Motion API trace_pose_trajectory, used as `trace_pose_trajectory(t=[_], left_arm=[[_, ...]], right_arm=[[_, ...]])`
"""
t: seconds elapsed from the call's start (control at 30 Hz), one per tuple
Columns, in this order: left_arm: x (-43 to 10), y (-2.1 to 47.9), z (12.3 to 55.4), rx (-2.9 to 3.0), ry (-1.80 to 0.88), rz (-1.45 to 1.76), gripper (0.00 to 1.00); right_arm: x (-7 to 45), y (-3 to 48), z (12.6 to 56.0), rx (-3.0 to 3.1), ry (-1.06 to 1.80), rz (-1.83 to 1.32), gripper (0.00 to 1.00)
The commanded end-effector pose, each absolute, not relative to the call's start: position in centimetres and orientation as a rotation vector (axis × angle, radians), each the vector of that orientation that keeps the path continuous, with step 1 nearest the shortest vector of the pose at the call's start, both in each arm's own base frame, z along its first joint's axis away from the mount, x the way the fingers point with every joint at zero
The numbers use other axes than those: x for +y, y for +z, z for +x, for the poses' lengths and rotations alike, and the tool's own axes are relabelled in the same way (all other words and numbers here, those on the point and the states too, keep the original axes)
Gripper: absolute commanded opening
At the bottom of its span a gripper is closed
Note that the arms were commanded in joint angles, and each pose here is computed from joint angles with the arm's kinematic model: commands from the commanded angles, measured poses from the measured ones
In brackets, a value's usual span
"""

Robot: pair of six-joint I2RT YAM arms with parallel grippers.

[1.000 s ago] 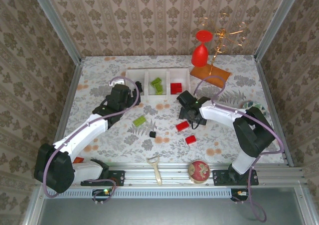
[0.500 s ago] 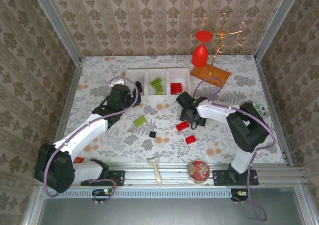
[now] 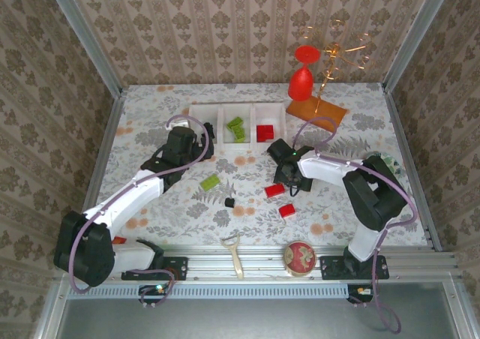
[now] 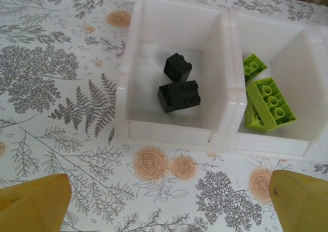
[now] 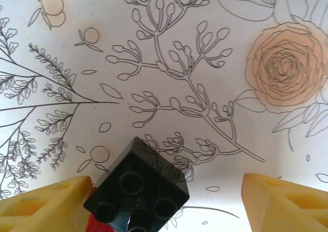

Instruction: Sort the legos into containers by color

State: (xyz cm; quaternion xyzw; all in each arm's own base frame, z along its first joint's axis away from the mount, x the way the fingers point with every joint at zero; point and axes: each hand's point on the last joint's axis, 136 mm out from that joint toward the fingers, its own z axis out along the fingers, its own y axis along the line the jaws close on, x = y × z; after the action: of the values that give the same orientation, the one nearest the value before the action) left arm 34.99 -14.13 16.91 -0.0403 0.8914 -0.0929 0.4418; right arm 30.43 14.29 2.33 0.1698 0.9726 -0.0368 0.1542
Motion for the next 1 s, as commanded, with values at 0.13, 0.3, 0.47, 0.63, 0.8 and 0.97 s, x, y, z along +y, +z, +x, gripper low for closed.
trace_pose_trajectory(t=[0.13, 0.3, 0.47, 0.63, 0.8, 0.97], left_arm=[[-14.0, 17.1, 35.3, 2.202, -0.257, -0.131, 1.00], [-14.0, 17.0, 35.3, 2.203, -0.253, -0.133, 1.00], [-13.8, 16.8, 35.2, 2.205, -0.251, -0.135, 1.00], [-13.7, 16.6, 35.2, 2.211, -0.248, -0.138, 1.00], [-13.6, 16.4, 35.1, 2.215, -0.247, -0.142, 1.00], [-13.7, 16.3, 35.1, 2.218, -0.250, -0.143, 1.00]], right_arm=[[13.2, 2.7, 29.8, 2.782, -0.151, 0.502, 0.75], [13.8, 2.1, 30.0, 2.793, -0.121, 0.510, 0.73], [14.1, 1.3, 30.1, 2.803, -0.113, 0.524, 0.71], [14.4, 1.0, 30.4, 2.801, -0.087, 0.534, 0.65], [14.3, 1.0, 30.6, 2.794, -0.076, 0.545, 0.60], [14.1, 0.8, 30.6, 2.797, -0.079, 0.553, 0.51]])
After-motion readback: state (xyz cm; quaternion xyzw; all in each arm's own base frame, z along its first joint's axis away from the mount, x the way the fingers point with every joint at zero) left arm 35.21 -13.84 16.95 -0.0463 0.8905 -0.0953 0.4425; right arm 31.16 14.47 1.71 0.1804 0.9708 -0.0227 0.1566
